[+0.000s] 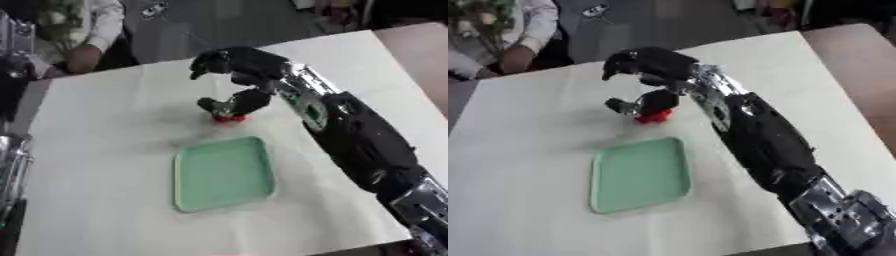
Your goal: Pick up objects on the table and place them in the box.
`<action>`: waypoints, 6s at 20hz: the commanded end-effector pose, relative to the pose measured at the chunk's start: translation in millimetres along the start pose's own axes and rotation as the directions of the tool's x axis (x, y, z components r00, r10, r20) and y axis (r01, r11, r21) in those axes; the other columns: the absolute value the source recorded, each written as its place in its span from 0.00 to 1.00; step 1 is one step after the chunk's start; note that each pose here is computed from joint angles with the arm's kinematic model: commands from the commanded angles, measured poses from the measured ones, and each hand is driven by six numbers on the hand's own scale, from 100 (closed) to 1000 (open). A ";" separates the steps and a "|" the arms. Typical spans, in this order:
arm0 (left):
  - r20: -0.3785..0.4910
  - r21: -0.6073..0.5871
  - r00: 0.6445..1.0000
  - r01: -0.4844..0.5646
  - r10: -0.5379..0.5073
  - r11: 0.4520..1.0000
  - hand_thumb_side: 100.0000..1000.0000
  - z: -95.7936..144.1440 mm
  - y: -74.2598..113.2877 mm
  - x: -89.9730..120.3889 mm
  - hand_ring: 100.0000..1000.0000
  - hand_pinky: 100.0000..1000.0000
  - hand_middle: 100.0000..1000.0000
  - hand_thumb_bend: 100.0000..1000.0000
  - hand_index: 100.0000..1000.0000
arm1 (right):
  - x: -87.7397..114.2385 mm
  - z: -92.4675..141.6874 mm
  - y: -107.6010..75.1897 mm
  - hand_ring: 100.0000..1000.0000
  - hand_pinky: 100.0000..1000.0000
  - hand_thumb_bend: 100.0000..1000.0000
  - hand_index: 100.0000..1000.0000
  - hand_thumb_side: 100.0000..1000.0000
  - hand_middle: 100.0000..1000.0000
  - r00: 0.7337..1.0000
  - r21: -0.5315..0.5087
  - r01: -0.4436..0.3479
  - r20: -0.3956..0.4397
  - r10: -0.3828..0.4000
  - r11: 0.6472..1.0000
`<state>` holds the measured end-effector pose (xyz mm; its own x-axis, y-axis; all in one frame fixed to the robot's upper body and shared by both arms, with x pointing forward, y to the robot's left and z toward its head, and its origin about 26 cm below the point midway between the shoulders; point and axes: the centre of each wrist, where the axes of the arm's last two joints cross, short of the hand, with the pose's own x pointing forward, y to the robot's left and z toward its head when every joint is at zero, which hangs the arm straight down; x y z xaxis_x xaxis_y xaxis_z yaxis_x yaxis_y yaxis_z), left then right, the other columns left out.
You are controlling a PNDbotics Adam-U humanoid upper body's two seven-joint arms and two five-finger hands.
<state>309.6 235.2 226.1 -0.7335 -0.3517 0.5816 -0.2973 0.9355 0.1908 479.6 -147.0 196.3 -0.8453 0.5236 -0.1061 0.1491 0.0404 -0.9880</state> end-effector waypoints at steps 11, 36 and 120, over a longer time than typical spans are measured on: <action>0.052 -0.002 0.998 -0.025 0.025 1.000 0.65 -8.8 -1.6 10.4 0.48 0.28 0.58 0.48 0.71 | -12.4 4.3 12.6 0.73 0.71 0.25 0.83 0.91 0.82 0.995 0.047 -0.096 -0.011 0.096 0.994; 0.079 -0.005 0.995 -0.058 0.058 0.998 0.65 -14.6 -7.3 16.0 0.48 0.28 0.58 0.48 0.71 | -20.4 6.6 19.8 0.73 0.71 0.24 0.83 0.93 0.81 0.987 0.078 -0.151 -0.051 0.156 0.985; 0.137 -0.017 0.986 -0.090 0.091 0.996 0.65 -25.6 -12.3 25.7 0.48 0.28 0.58 0.48 0.71 | -24.9 34.7 -9.7 0.00 0.00 0.00 0.00 0.14 0.00 0.968 -0.403 0.149 -0.127 -0.217 0.903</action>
<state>313.2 211.2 251.3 -0.8222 -0.2463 0.5132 -0.2013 0.9691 0.1427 485.3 -191.7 181.9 -0.7698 0.6226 0.1406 0.1973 0.4416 -0.8753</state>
